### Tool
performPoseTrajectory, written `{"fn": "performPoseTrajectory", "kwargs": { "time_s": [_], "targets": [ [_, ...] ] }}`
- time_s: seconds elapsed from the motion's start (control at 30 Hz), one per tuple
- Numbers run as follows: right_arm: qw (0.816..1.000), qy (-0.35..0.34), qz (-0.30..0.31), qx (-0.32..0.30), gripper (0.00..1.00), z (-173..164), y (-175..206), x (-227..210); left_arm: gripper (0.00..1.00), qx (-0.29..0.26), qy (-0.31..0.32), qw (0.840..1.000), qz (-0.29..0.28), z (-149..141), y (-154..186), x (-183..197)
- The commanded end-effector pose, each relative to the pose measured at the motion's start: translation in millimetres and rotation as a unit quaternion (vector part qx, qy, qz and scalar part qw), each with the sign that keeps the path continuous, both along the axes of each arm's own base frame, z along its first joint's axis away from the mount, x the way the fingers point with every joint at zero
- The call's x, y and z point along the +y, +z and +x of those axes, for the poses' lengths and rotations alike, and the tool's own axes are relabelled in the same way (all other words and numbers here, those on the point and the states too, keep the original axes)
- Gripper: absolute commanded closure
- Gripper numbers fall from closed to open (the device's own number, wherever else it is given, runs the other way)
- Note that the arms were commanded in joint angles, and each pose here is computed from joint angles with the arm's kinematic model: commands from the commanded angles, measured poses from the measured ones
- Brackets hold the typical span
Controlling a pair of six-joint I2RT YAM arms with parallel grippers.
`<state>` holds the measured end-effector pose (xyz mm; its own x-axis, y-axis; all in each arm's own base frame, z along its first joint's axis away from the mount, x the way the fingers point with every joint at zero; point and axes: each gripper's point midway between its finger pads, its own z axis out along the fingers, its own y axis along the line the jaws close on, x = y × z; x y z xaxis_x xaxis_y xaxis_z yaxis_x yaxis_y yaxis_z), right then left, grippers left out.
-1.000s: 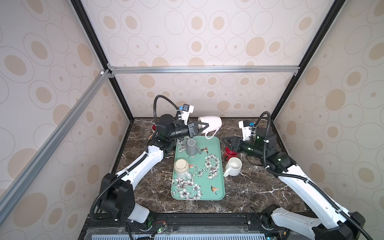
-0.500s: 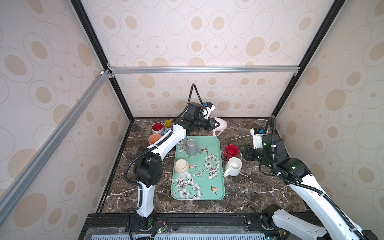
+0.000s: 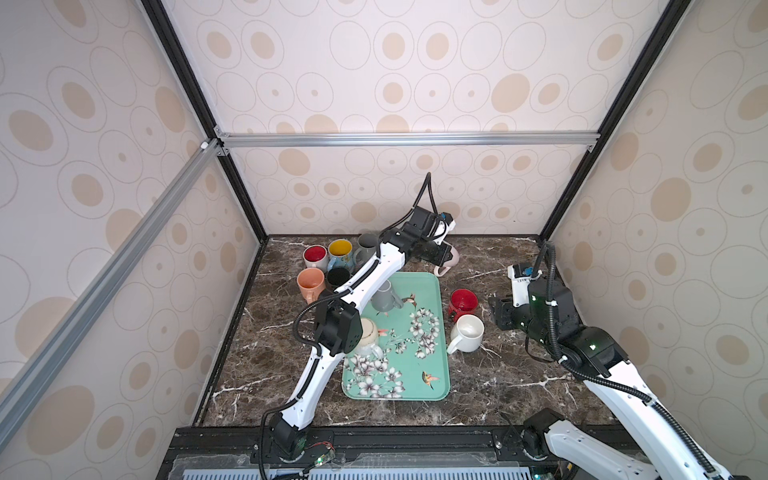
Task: Turn the mug right side up
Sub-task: Place the mug at the top-right of the table.
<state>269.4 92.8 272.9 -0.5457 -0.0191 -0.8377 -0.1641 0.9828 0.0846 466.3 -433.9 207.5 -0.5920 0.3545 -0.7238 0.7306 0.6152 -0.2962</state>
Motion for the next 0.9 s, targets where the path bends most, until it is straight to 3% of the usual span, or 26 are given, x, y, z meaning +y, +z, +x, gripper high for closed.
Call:
{"fn": "performPoseTrajectory", "kwargs": {
  "time_s": [0.0,0.43,0.87],
  "targets": [
    [1.0,-0.008,-0.02,0.006,0.49,-2.6,-7.9,-7.7,1.0,-0.074,-0.016,0.997,0.023,-1.9,17.3,-14.7],
    [1.0,0.001,-0.014,0.009,0.49,-0.1,-9.8,-2.7,1.0,-0.106,-0.042,0.983,0.147,-8.1,-46.1,-18.0],
    [1.0,0.001,-0.007,0.011,0.49,3.1,-10.9,0.5,0.98,-0.102,-0.065,0.975,0.184,-16.6,-73.9,-20.5]
  ]
}}
